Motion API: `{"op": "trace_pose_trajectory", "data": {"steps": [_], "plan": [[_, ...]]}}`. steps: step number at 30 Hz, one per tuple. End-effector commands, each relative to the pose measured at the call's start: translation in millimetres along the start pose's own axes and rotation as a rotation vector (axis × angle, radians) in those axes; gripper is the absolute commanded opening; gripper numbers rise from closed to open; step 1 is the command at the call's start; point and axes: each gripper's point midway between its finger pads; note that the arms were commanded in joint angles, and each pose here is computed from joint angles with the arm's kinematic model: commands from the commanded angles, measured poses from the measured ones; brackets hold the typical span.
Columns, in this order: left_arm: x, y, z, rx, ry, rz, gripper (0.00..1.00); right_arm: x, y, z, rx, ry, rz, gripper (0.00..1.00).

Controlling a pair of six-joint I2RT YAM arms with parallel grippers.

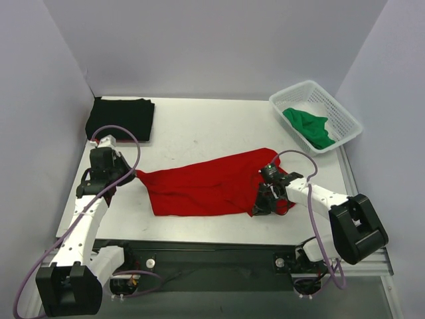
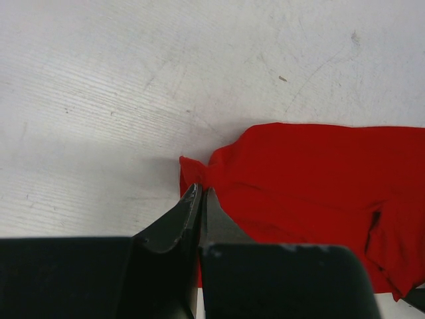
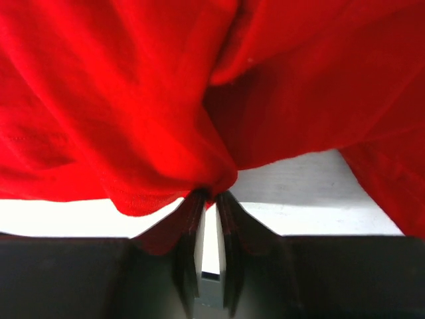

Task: Fold and stack the t-shirts
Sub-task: Flatten out the tshirt

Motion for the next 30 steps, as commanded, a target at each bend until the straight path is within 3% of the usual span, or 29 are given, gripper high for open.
{"op": "trace_pose_trajectory", "data": {"steps": [1, 4, 10, 22, 30], "plan": [[2, -4, -6, -0.034, 0.018, -0.005, 0.00, -6, 3, 10, 0.044, 0.001, 0.023, 0.10], [3, -5, -5, -0.031, 0.019, -0.007, 0.00, -6, 2, 11, 0.045, -0.003, 0.021, 0.00], [4, -8, -7, -0.036, 0.026, -0.013, 0.00, 4, -23, 2, -0.003, -0.015, -0.011, 0.00], [-3, -19, -31, -0.096, 0.011, 0.009, 0.00, 28, -117, -40, -0.252, -0.039, -0.120, 0.00], [-2, -12, -11, -0.056, -0.002, 0.022, 0.00, -17, -84, -20, -0.172, -0.013, 0.009, 0.00]]}}
Point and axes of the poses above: each gripper's point midway between its finger pads, its own y axis out along the fingers, its own x axis along the line the jaws close on, z = x × y, and after that the axes turned 11 degrees about y, right-handed
